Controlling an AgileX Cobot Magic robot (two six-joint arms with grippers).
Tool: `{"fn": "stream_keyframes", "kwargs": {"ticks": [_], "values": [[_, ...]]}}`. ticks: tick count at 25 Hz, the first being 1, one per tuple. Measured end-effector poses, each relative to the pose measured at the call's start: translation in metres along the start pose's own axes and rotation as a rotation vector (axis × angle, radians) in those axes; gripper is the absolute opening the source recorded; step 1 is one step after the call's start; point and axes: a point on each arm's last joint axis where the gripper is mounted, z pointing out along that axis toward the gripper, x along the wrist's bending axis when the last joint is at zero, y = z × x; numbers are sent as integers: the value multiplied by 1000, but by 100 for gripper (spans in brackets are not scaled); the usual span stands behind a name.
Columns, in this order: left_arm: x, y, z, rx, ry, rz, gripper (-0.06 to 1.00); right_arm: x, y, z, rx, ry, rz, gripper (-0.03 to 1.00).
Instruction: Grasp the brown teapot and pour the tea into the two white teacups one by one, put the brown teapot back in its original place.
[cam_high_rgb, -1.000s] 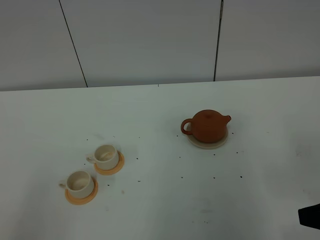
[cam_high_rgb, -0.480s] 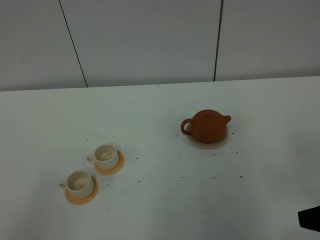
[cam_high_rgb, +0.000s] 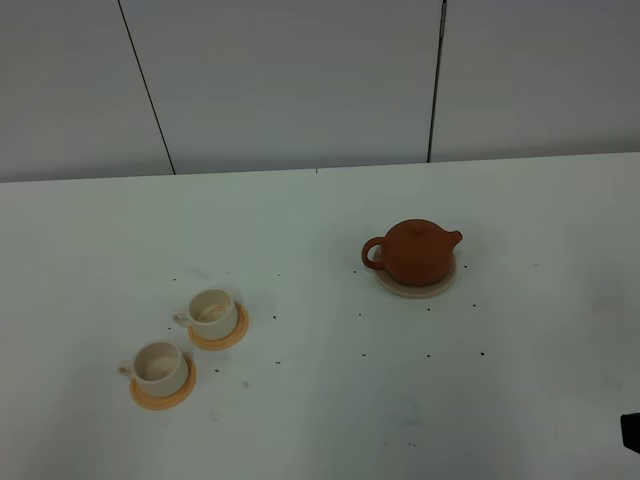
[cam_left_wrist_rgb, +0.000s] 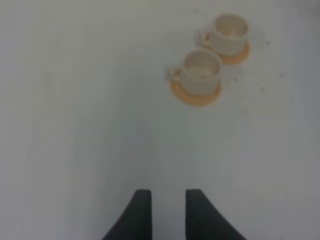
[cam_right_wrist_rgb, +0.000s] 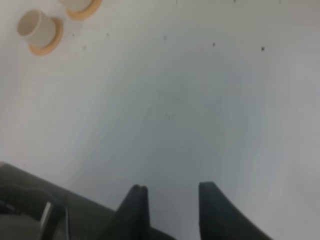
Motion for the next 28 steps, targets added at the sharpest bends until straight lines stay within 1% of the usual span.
{"fn": "stream_keyframes", "kwargs": {"ticks": [3,13,16,20,23,25,27,28], "values": [[0,-7,-9,-75,6,2,24,3,-1,-4,-22,-5,-15,24],[0,-8,-10,-86,8,1,24,6,-1,-8,-55,-8,-23,24],[0,-8,-10,-86,8,1,24,7,3,-8,-93,12,3,24],[0,-8,-10,-87,9,1,24,9,13,-10,-209,35,59,24],[0,-8,-10,-87,9,1,24,8,22,-8,-283,56,71,24],[0,-8,-10,-87,9,2,24,4,29,-3,-303,83,80,24],[0,-8,-10,-87,9,2,24,-2,36,8,-298,108,97,24],[0,-8,-10,-87,9,2,24,-8,40,17,-288,126,131,24]]}}
